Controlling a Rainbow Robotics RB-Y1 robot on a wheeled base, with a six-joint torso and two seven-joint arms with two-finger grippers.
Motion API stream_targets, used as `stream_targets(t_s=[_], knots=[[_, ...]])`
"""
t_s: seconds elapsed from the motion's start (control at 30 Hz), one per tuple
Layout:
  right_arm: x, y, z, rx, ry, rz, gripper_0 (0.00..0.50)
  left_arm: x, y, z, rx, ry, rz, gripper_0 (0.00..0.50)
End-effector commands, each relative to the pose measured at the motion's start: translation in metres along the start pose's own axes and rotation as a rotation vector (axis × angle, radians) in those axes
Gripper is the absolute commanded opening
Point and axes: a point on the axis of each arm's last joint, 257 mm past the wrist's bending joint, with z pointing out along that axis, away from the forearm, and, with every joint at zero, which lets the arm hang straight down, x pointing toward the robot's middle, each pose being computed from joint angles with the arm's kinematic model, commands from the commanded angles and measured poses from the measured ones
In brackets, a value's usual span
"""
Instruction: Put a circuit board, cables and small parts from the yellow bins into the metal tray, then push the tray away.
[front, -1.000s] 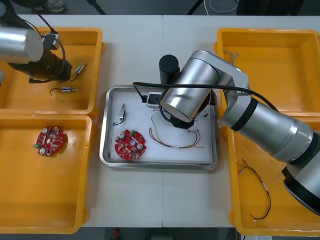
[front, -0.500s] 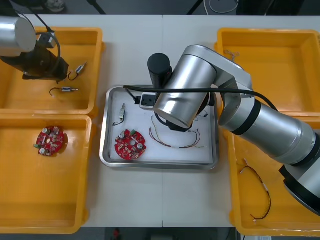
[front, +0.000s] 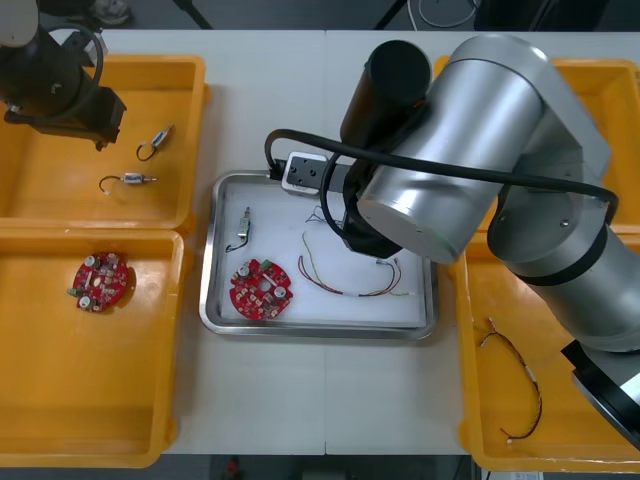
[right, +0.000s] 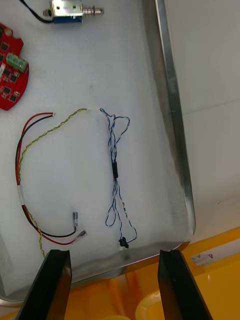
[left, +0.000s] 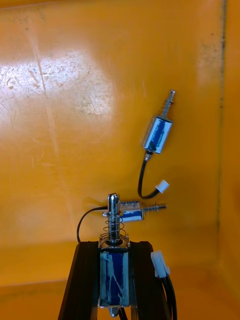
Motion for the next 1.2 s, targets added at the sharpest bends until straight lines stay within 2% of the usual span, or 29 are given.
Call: stream_targets(t_s=[0.03, 0.2, 0.4, 0.57, 0.7, 0.77, 0.93, 1.0, 1.1, 1.2], knots=[[0.015, -0.017, -0.026, 0.029, -0.071, 0.097, 0.5, -0.017, 0.008, -0.047, -0.058, -0.053, -0.026, 0.0], [0.054, -0.019, -0.042, -0.01, -0.109, 0.29, 0.5, -0.005, -0.02, -0.066, -0.065, -0.028, -0.034, 0.0], [0.104, -0.023, -0.056, -0.012, -0.102, 0.516, 0.5, 0.005, -0.054, -0.082, -0.066, -0.027, -0.021, 0.0], [0.152, -0.024, -0.064, -0.017, -0.065, 0.71, 0.5, 0.004, -0.101, -0.088, -0.034, -0.082, -0.014, 0.0], [0.18, -0.024, -0.071, -0.021, -0.039, 0.822, 0.5, 0.012, -0.132, -0.086, -0.012, -0.094, -0.012, 0.0], [0.201, -0.023, -0.074, -0.009, -0.012, 0.894, 0.5, 0.016, -0.154, -0.086, 0.014, -0.101, -0.011, 0.0], [0.238, -0.023, -0.079, 0.031, 0.034, 1.034, 0.5, 0.031, -0.195, -0.08, 0.058, -0.084, -0.022, 0.0], [0.253, -0.02, -0.08, 0.042, 0.054, 1.086, 0.5, 0.041, -0.213, -0.074, 0.069, -0.062, -0.03, 0.0], [0.275, -0.014, -0.079, 0.059, 0.093, 1.141, 0.5, 0.054, -0.231, -0.063, 0.067, -0.03, -0.039, 0.0], [0.292, -0.008, -0.079, 0.064, 0.122, 1.19, 0.5, 0.068, -0.242, -0.05, 0.042, -0.003, -0.013, 0.0]])
